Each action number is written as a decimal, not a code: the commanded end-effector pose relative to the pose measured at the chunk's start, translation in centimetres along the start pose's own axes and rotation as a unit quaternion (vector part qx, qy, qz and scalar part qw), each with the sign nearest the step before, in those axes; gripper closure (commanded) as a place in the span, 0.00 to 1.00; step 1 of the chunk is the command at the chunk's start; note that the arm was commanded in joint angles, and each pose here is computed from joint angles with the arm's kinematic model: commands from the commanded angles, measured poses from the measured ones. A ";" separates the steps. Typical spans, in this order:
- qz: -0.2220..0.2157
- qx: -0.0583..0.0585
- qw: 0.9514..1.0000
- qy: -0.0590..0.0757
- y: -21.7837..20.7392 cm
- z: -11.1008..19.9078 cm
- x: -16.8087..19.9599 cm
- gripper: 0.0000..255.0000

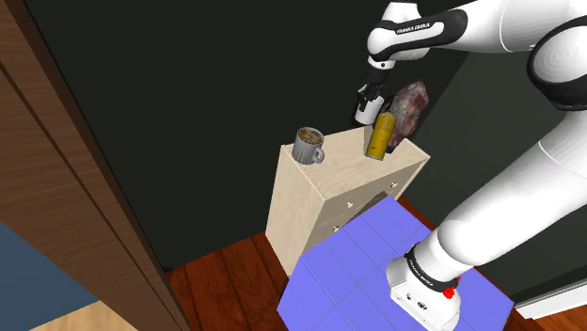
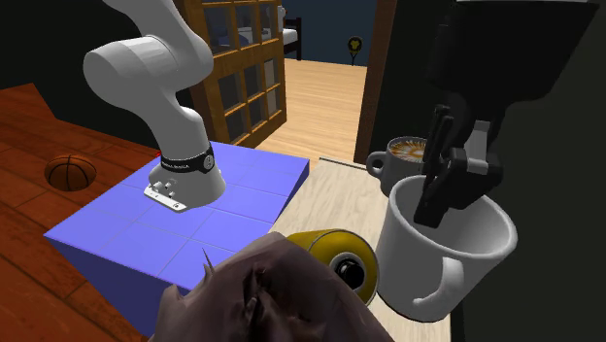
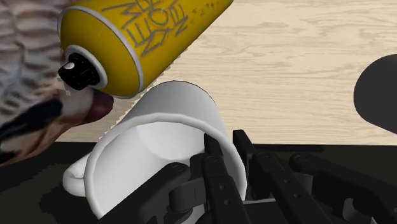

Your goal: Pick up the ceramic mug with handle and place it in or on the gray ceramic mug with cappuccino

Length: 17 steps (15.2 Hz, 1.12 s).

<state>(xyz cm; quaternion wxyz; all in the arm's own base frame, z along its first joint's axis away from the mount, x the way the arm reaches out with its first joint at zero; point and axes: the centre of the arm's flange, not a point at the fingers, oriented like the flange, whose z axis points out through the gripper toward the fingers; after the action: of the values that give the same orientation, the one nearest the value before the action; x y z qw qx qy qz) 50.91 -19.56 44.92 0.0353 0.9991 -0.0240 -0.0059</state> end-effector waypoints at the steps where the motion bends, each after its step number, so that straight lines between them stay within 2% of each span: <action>1: 0.000 0.000 1.000 0.000 0.1 -1.0 0.0 1.00; 13: 0.000 0.000 1.000 0.000 0.6 -7.1 -0.1 1.00; 17: 0.000 0.000 1.000 0.000 -4.6 -7.9 -0.3 1.00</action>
<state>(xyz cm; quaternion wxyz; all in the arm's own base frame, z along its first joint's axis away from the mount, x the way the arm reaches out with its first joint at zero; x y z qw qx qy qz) 51.14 -15.99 52.06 0.0350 0.9991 -0.0237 -0.0060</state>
